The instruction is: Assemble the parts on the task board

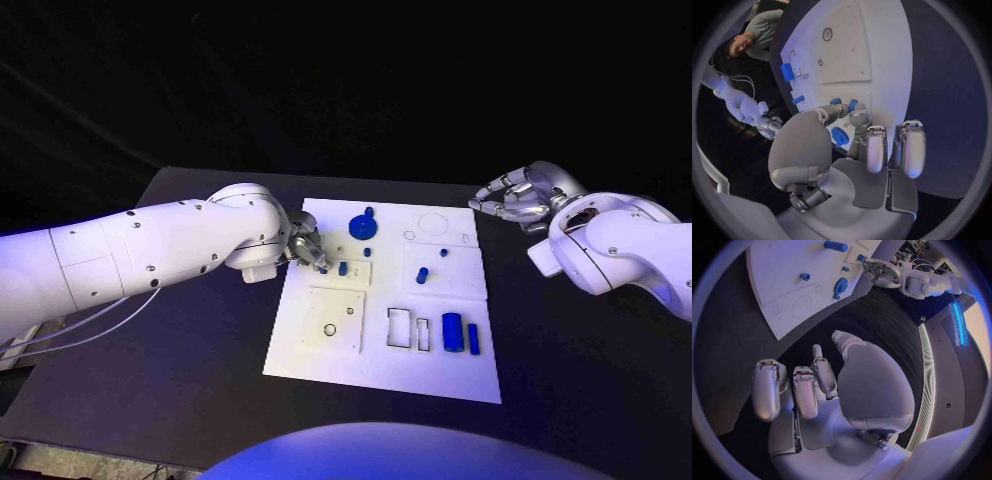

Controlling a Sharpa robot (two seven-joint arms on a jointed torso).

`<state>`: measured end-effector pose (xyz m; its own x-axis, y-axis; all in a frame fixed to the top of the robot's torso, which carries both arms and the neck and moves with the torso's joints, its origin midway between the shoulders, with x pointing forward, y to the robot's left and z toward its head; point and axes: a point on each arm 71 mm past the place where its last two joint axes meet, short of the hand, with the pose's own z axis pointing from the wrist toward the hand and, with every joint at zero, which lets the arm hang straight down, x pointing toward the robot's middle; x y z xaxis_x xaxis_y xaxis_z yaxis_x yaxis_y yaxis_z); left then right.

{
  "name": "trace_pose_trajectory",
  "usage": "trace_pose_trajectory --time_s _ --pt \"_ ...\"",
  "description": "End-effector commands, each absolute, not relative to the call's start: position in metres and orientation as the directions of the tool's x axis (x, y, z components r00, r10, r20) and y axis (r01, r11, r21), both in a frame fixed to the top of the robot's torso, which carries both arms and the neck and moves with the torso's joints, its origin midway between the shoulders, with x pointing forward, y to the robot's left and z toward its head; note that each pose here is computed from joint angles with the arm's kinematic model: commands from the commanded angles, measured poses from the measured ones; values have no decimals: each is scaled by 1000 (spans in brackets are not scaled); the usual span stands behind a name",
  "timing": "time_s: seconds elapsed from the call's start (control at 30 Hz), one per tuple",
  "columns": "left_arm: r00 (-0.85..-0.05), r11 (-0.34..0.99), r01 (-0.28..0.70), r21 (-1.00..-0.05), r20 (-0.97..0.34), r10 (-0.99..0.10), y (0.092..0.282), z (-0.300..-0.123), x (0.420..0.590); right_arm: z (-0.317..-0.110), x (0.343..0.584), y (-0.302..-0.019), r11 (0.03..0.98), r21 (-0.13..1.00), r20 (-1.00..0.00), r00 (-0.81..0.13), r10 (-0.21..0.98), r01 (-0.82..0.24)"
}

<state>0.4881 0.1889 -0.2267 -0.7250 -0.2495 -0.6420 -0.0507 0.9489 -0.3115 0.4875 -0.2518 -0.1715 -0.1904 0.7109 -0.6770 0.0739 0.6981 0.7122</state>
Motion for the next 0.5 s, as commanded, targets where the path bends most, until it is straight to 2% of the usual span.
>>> trace_pose_trajectory --time_s 0.03,0.5 --pt "-749 950 -38 -311 -621 -233 184 -230 485 -172 487 -250 702 710 -680 -201 705 63" --pt "-738 951 -62 -302 -628 -247 188 -230 487 -171 487 -251 701 710 -680 -197 706 62"
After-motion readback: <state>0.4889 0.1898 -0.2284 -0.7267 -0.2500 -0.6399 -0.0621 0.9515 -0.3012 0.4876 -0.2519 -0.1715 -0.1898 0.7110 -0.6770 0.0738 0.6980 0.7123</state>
